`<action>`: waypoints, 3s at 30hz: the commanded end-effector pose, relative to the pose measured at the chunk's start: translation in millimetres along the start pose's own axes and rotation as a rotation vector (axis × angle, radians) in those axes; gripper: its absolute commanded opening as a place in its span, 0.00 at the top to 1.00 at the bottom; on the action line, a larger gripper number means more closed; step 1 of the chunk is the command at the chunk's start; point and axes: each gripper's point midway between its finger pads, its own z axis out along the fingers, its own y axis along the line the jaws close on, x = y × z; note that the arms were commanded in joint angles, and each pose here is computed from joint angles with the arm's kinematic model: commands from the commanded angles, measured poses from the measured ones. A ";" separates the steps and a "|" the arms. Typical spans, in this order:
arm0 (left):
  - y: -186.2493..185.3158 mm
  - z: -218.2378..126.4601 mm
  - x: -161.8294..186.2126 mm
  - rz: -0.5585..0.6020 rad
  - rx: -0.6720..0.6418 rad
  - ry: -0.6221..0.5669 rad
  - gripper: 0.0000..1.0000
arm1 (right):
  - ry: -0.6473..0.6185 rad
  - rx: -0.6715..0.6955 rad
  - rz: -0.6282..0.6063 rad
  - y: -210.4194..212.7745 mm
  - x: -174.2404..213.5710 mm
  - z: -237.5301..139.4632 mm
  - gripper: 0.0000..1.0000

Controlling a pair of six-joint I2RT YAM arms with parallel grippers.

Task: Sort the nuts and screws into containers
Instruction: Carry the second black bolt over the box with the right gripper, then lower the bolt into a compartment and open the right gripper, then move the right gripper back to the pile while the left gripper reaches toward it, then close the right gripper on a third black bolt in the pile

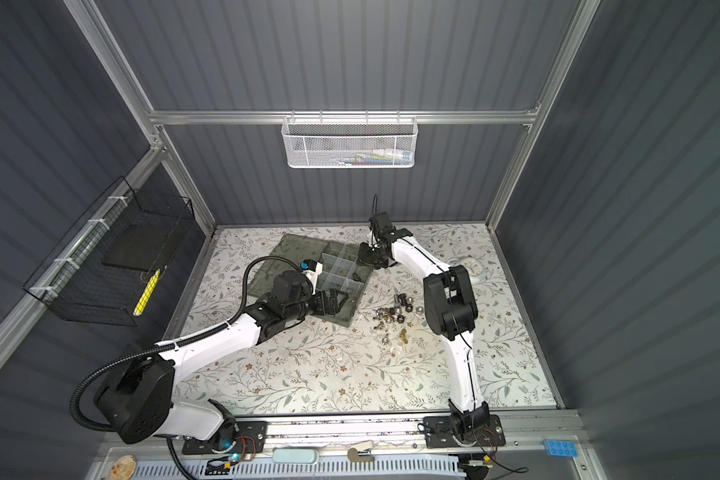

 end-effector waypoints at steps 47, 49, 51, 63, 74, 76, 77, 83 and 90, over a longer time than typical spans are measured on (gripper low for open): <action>-110.0 57.5 30.3 -0.007 0.143 0.082 0.00 | 0.013 0.218 0.115 -110.0 99.4 -93.7 0.12; -116.3 62.3 31.1 0.004 0.150 0.088 0.00 | 0.014 0.224 0.124 -117.5 96.5 -94.2 0.18; -120.7 65.4 30.2 0.014 0.158 0.094 0.00 | 0.020 0.242 0.117 -121.4 95.6 -93.0 0.21; -134.1 55.6 -1.9 0.043 0.144 0.043 0.00 | 0.068 0.276 0.090 -131.6 86.4 -68.7 0.45; -119.2 64.2 2.6 -0.008 0.153 0.043 0.00 | 0.114 0.274 0.092 -138.7 94.7 -51.4 0.52; -116.6 64.4 0.7 -0.012 0.153 0.043 0.00 | 0.121 0.280 0.091 -141.0 96.7 -48.8 0.53; -115.3 64.6 -0.1 -0.016 0.156 0.042 0.00 | 0.122 0.286 0.092 -142.9 97.1 -47.6 0.53; -110.7 66.0 -1.1 -0.032 0.165 0.048 0.00 | 0.119 0.329 0.080 -152.2 95.9 -44.7 0.58; -107.0 67.7 1.5 -0.038 0.169 0.049 0.00 | 0.135 0.364 0.109 -169.1 98.7 -45.7 0.60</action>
